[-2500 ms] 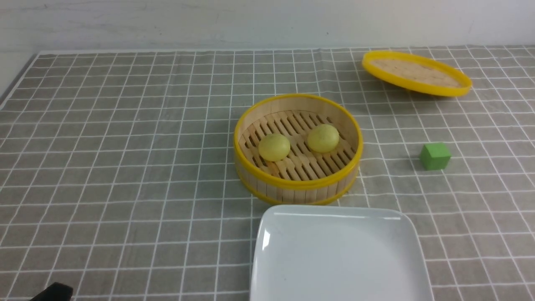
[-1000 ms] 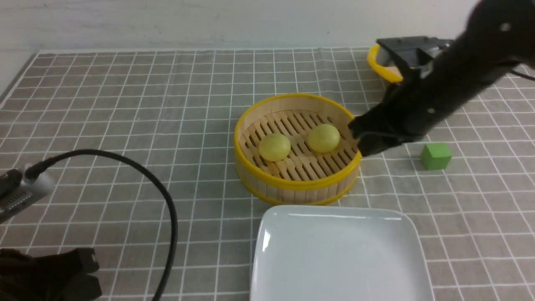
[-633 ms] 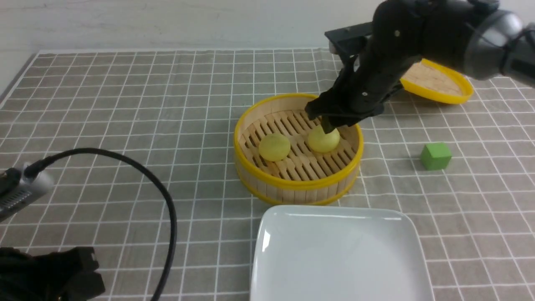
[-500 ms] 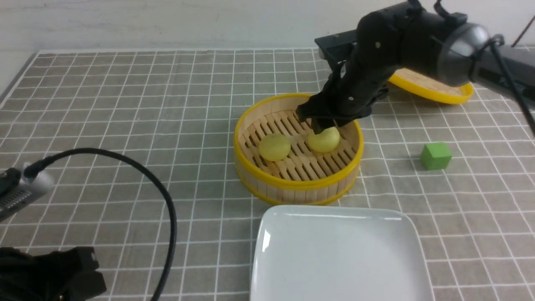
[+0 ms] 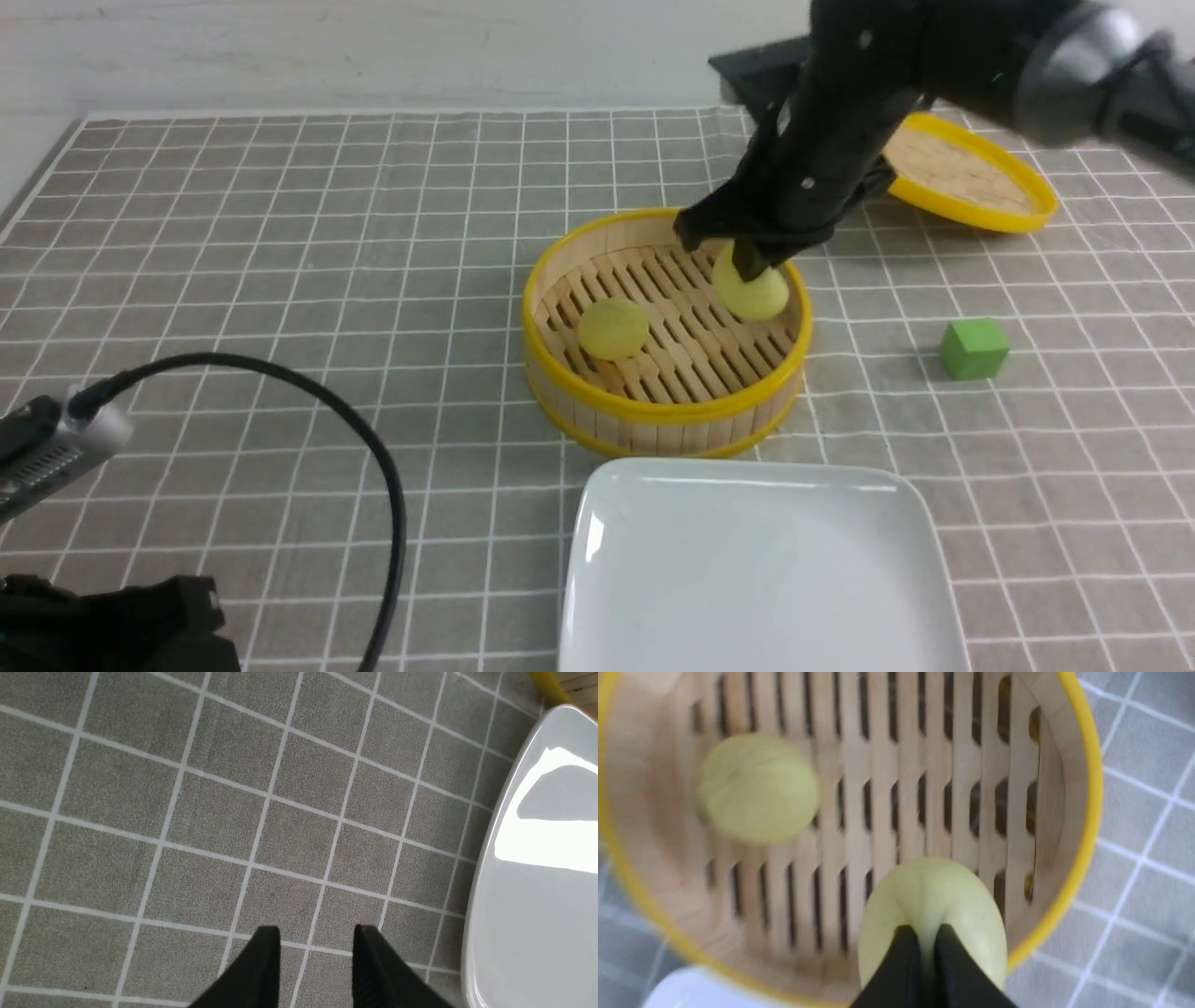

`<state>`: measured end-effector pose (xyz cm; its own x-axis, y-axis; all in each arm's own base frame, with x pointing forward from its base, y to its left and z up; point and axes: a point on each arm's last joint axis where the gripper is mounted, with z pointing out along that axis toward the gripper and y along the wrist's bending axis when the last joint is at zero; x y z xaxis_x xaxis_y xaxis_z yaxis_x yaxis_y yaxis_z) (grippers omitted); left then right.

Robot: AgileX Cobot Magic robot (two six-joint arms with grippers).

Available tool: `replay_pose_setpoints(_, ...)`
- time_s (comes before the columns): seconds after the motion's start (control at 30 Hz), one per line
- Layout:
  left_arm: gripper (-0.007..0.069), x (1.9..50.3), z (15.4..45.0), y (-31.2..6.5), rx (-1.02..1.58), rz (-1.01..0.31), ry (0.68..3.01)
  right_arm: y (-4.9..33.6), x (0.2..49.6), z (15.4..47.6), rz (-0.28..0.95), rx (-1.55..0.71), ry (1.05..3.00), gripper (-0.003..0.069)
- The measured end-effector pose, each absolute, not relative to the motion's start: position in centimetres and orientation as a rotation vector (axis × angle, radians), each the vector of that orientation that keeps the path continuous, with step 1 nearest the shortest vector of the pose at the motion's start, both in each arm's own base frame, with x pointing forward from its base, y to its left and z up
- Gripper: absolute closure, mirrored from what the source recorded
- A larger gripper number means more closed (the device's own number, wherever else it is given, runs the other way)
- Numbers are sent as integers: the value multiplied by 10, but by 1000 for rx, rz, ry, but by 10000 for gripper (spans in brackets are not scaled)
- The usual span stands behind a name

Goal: Put the steamed buns into the plate on the grey tablecloth.
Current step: 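Move the steamed bun from the bamboo steamer onto the white plate with the right gripper, then reach into the bamboo steamer and grasp a bun with the left gripper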

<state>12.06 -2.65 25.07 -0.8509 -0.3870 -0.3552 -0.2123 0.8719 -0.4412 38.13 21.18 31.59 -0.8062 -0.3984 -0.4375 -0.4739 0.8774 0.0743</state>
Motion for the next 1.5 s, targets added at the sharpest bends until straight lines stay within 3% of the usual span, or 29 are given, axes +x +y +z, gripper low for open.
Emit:
replay_pose_setpoints(0.07,374,121,251,-27,-440,-544,2601,205,347,365,329,-653,2576,648)
replay_pose_setpoints(0.13,374,121,251,-26,-440,-543,2598,199,318,393,391,-663,2521,648)
replay_pose_setpoints(0.23,374,121,251,-26,-439,-539,2594,197,267,388,468,-720,2583,644)
replay_pose_setpoints(0.37,374,121,251,-26,-439,-539,2591,201,222,332,449,-845,2770,639)
replay_pose_setpoints(0.4,374,122,251,-26,-439,-537,2590,203,207,302,436,-880,2815,636)
replay_pose_setpoints(0.57,374,122,251,-25,-423,-520,2591,201,202,242,399,-760,2823,596)
replay_pose_setpoints(0.67,374,122,251,-24,-406,-502,2594,198,213,207,305,-649,2810,488)
replay_pose_setpoints(0.77,374,122,251,-24,-404,-501,2593,199,220,196,264,-584,2821,359)
replay_pose_setpoints(0.87,374,123,255,-24,-398,-502,2589,202,224,204,256,-593,2814,302)
replay_pose_setpoints(0.97,374,130,266,-25,-382,-508,2596,204,227,235,244,-669,2775,368)
replay_pose_setpoints(1.13,371,152,293,-26,-301,-501,2601,180,214,314,129,-755,2647,634)
replay_pose_setpoints(1.17,368,158,298,-26,-278,-498,2608,172,210,326,93,-750,2630,658)
replay_pose_setpoints(1.3,328,187,304,-31,-239,-565,2670,129,172,363,54,-591,2585,676)
replay_pose_setpoints(1.5,284,237,301,-77,73,-747,2678,77,115,355,125,-386,2559,676)
